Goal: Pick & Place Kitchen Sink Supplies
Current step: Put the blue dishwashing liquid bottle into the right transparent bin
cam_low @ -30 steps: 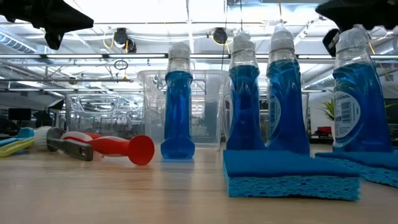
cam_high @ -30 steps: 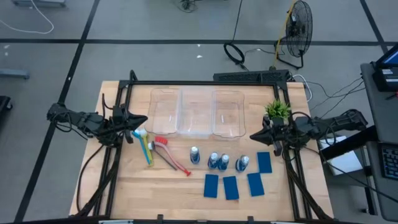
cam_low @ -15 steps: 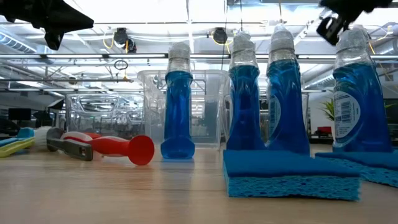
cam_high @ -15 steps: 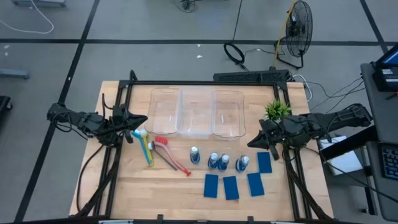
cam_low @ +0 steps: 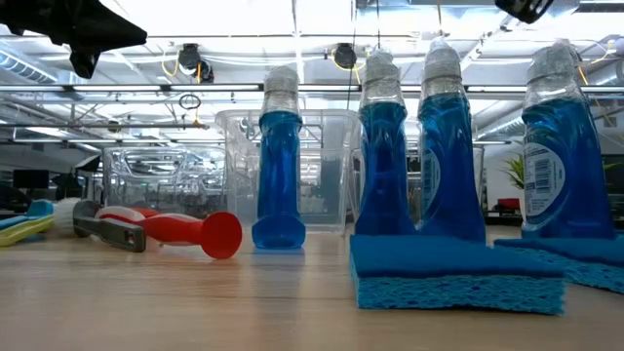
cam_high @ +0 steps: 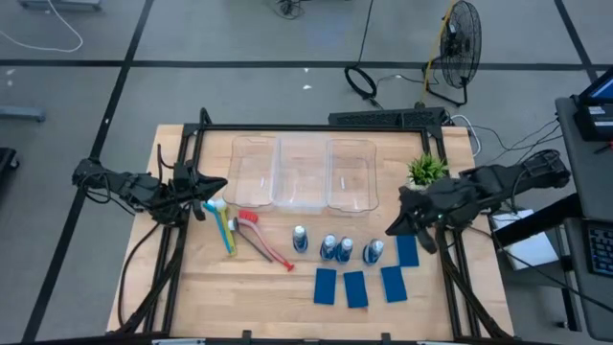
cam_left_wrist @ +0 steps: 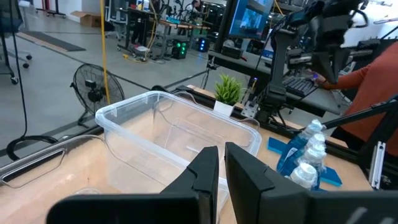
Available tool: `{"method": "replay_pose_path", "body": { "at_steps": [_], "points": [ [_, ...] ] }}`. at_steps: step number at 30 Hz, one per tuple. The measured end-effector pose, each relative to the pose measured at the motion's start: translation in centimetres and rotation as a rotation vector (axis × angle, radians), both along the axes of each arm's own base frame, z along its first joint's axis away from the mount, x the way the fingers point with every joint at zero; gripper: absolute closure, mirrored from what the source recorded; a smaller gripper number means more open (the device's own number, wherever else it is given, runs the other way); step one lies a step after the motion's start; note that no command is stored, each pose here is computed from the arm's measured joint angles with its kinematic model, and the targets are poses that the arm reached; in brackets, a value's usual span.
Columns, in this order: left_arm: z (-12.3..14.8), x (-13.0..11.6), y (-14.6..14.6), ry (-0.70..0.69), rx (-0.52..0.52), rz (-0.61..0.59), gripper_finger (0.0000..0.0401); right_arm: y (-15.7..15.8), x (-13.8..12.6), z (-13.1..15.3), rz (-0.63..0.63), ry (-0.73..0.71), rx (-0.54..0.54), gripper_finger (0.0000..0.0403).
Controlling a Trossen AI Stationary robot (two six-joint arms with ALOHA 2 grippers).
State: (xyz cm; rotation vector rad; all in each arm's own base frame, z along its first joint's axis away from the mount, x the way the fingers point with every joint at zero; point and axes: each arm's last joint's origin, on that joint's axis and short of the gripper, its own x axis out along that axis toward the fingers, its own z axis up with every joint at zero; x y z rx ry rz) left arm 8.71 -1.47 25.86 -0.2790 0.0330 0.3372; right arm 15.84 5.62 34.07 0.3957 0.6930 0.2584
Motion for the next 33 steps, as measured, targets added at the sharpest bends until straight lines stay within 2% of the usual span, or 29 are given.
{"method": "replay_pose_path", "body": {
  "at_steps": [8,14,21,26,33],
  "points": [
    [0.0,0.0,0.0,-0.003,-0.008,0.001,0.0368,1.4,1.4,-1.0,0.050,0.370,-0.143,0.0403],
    [0.0,0.0,0.0,-0.003,-0.009,0.001,0.0368,1.3,0.8,-2.0,-0.002,0.538,-0.146,0.0403],
    [0.0,0.0,0.0,-0.003,-0.009,0.001,0.0368,1.1,0.4,-1.9,-0.054,0.562,-0.110,0.0403],
    [0.0,0.0,0.0,-0.003,-0.009,0.001,0.0368,1.1,0.4,-3.5,-0.077,0.613,-0.107,0.0401],
    [0.0,0.0,0.0,-0.002,-0.008,0.001,0.0368,1.5,0.9,-5.7,-0.045,0.617,-0.018,0.0356]
  ]
}}
